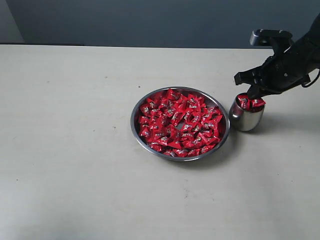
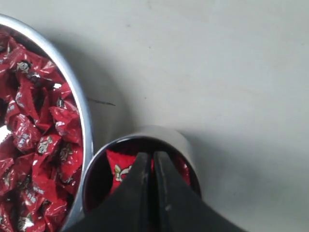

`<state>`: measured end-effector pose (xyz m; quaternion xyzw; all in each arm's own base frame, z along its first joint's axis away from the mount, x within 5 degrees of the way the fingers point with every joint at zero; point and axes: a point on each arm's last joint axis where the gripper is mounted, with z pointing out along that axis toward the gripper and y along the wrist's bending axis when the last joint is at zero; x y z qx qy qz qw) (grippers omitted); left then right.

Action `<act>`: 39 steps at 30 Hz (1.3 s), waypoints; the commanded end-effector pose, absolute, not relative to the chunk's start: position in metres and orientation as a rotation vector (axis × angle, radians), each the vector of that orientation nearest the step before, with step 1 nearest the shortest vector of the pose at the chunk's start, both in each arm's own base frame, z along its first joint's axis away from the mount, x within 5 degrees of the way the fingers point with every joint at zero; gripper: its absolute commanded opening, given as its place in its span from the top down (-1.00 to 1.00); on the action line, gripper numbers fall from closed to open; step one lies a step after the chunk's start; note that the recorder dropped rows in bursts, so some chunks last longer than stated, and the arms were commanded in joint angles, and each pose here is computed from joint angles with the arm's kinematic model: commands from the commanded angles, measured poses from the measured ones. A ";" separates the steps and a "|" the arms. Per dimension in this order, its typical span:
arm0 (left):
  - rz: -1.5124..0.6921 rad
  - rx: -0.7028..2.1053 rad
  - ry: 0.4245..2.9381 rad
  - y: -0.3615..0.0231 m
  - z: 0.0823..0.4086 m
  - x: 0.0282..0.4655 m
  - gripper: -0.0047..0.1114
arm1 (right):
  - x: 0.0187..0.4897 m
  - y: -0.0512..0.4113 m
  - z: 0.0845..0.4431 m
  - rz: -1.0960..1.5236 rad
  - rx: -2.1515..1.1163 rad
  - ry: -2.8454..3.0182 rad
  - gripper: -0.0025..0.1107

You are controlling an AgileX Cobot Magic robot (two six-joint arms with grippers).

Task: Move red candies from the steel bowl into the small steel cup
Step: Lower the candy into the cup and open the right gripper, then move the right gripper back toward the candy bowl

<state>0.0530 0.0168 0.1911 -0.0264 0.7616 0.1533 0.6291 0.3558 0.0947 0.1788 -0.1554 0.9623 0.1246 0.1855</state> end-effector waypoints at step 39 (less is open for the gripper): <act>0.350 -0.056 1.729 0.017 0.192 0.053 0.91 | 0.311 0.202 0.192 0.739 -0.882 2.538 0.10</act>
